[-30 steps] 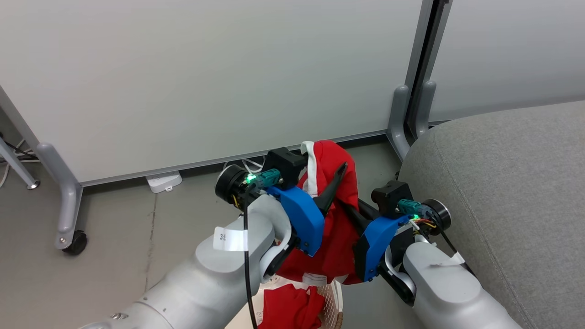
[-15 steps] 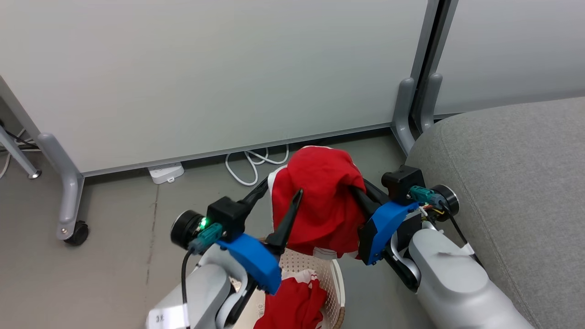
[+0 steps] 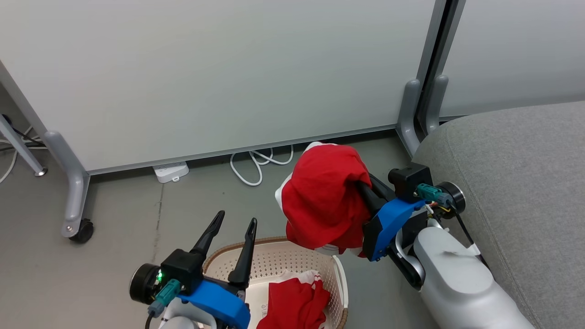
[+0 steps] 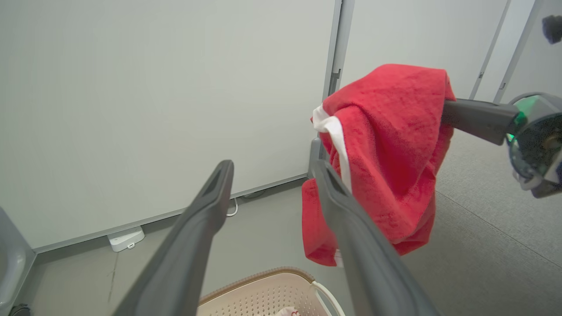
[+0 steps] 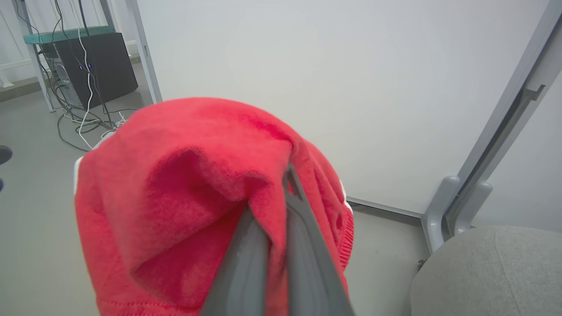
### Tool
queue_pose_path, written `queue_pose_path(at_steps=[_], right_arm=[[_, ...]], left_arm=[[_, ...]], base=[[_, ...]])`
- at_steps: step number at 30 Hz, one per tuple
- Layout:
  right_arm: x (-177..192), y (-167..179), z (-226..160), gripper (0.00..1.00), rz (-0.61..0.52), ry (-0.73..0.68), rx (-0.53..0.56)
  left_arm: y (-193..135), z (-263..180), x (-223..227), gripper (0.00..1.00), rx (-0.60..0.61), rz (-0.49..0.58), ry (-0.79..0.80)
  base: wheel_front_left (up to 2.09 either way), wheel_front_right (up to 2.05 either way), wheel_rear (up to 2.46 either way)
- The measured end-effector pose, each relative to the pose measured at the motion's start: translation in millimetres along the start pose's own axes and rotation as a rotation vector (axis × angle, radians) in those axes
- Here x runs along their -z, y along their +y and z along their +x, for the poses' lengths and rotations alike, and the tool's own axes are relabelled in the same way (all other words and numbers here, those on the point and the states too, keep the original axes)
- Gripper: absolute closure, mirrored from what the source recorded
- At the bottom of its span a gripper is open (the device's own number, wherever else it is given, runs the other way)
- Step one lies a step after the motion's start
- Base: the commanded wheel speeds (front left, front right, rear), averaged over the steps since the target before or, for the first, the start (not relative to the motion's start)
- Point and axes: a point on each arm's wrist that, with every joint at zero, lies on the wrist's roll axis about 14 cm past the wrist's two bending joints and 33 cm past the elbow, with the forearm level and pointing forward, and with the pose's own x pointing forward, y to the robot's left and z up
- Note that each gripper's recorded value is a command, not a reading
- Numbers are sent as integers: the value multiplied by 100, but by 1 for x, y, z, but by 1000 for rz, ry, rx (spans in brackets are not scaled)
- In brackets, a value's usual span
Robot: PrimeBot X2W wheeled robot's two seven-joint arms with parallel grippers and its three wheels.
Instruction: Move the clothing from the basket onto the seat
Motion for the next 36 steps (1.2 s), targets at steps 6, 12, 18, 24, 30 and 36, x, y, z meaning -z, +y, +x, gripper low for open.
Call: queue_pose_path(at_steps=[6, 12, 18, 24, 30, 36], right_arm=[[2, 0, -2, 100, 0, 5, 3], [1, 1, -3, 100, 0, 5, 3], [4, 2, -5, 100, 9, 15, 3], [3, -6, -9, 100, 12, 11, 27], [7, -29, -25, 100, 19, 19, 93], [14, -58, -46, 100, 30, 33, 183]], left_arm=[[7, -12, 6, 0, -43, -9, 1], [10, -16, 8, 0, -57, -10, 0], [10, -15, 8, 0, -62, -15, -4], [4, -9, 12, 0, -45, -24, 7], [-16, 6, 17, 0, 27, -27, 21], [-41, 25, 24, 0, 115, -34, 38]], base=[[0, 0, 0], [0, 0, 0], [0, 0, 0], [0, 0, 0], [0, 0, 0], [0, 0, 0]])
